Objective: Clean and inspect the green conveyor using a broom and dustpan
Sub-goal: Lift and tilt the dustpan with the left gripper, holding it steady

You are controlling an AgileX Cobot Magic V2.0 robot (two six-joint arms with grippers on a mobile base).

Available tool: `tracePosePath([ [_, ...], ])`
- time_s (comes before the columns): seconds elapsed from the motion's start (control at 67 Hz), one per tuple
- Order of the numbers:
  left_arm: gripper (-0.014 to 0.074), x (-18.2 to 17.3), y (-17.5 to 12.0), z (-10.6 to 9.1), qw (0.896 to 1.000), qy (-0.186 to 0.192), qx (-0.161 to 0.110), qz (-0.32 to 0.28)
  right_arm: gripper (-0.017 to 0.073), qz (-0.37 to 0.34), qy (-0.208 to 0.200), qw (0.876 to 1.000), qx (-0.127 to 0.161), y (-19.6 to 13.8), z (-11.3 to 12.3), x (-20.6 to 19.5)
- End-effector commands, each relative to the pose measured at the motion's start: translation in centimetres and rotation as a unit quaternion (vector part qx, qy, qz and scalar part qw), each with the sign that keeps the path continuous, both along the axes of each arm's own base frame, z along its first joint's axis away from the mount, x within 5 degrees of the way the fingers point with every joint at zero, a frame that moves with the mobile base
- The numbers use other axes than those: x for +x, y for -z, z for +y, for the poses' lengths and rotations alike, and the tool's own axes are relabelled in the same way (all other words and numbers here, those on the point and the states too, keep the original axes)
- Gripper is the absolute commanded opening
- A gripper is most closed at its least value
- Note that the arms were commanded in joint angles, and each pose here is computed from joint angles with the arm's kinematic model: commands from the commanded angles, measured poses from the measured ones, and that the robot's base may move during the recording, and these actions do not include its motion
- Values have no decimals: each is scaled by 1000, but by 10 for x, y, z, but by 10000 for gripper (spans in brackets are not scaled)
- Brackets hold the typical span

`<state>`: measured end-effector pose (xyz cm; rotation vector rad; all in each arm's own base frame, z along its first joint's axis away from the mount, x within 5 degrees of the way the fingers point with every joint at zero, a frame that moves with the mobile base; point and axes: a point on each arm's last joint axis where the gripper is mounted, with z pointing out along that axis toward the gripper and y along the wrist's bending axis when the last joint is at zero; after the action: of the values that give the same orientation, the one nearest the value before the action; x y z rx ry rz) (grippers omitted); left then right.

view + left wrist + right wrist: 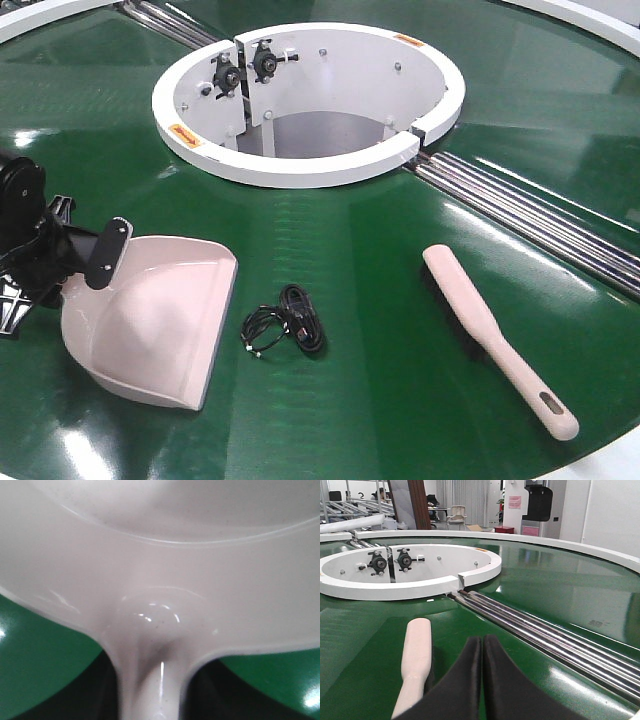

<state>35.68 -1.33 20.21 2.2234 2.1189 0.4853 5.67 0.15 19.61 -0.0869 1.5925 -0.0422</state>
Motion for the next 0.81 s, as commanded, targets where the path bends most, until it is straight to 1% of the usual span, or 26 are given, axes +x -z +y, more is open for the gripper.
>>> tracePosePath([
  [0.0, -8, -4, -35, -1, 999, 4, 2, -48, -10, -39, 2, 999, -4, -3, 0, -1],
  [0.134, -7, -9, -51, -1, 998, -1, -5, -69, -10, -39, 2, 999, -4, -3, 0, -1],
  [0.269, -7, -16, -61, -1, 996, -31, -22, -78, -10, -39, 2, 999, -4, -3, 0, -1],
  [0.403, -7, -22, -62, -3, 998, -35, -16, -57, -10, -39, 2, 999, -4, -3, 0, -1],
  [0.463, -7, -22, -62, -8, 997, -38, -19, -57, -10, -39, 2, 999, -4, -3, 0, -1],
  [0.523, -7, -22, -62, -13, 998, -32, -17, -58, -10, -39, 2, 999, -4, -3, 0, -1],
  [0.657, -7, -22, -63, -24, 997, -30, 4, -75, -10, -39, 2, 999, -4, -3, 0, -1],
  [0.792, -7, -22, -64, -26, 996, -39, 13, -79, -10, -39, 2, 999, -4, -3, 0, -1],
])
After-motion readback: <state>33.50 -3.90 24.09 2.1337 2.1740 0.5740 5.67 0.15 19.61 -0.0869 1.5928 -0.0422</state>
